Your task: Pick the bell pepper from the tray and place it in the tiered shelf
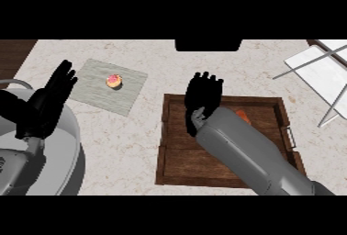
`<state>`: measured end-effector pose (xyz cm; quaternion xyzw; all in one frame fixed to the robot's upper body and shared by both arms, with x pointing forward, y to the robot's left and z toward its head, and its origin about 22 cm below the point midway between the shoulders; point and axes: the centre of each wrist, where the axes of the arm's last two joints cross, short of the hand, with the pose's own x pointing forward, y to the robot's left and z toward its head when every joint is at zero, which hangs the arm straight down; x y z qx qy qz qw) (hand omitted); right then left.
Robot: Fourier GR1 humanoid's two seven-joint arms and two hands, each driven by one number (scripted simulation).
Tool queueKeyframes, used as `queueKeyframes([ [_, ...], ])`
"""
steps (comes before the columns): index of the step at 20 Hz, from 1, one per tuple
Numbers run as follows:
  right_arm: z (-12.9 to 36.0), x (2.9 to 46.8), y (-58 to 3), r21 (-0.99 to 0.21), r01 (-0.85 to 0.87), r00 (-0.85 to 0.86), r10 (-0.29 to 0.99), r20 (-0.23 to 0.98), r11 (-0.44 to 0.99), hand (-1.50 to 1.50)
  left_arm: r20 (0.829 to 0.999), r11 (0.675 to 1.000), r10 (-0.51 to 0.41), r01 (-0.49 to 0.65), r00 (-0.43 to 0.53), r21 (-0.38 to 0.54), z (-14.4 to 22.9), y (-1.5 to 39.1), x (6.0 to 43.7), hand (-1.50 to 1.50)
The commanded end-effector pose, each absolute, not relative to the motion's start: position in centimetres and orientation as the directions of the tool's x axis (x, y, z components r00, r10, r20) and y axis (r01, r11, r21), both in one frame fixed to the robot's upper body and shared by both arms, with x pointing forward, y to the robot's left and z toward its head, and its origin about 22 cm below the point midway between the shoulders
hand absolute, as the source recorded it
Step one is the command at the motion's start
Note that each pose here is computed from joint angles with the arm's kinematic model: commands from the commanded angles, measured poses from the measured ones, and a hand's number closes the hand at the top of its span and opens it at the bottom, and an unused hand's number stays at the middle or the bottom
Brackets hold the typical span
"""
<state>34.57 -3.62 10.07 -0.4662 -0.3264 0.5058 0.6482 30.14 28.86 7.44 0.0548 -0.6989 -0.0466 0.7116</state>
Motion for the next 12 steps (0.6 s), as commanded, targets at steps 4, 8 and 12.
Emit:
queueKeyframes([
  [4, 8.5, 33.7, -1.5, -0.901, -0.431, 0.407, 0.883, -0.234, -0.04, -1.5, 0.995, 0.995, -0.09, -0.028, 0.051, 0.092, 6.8, 28.2, 29.9, 0.0],
  [8, 6.1, 33.6, -2.0, -0.896, -0.444, 0.415, 0.879, -0.235, -0.03, -1.5, 0.996, 0.996, -0.082, -0.022, 0.042, 0.083, 6.7, 27.8, 30.1, 0.0],
  [12, 6.8, 33.3, -2.4, -0.903, -0.43, 0.412, 0.886, -0.214, -0.018, -1.5, 0.995, 0.995, -0.089, -0.036, 0.041, 0.09, 6.1, 28.7, 30.2, 0.0],
])
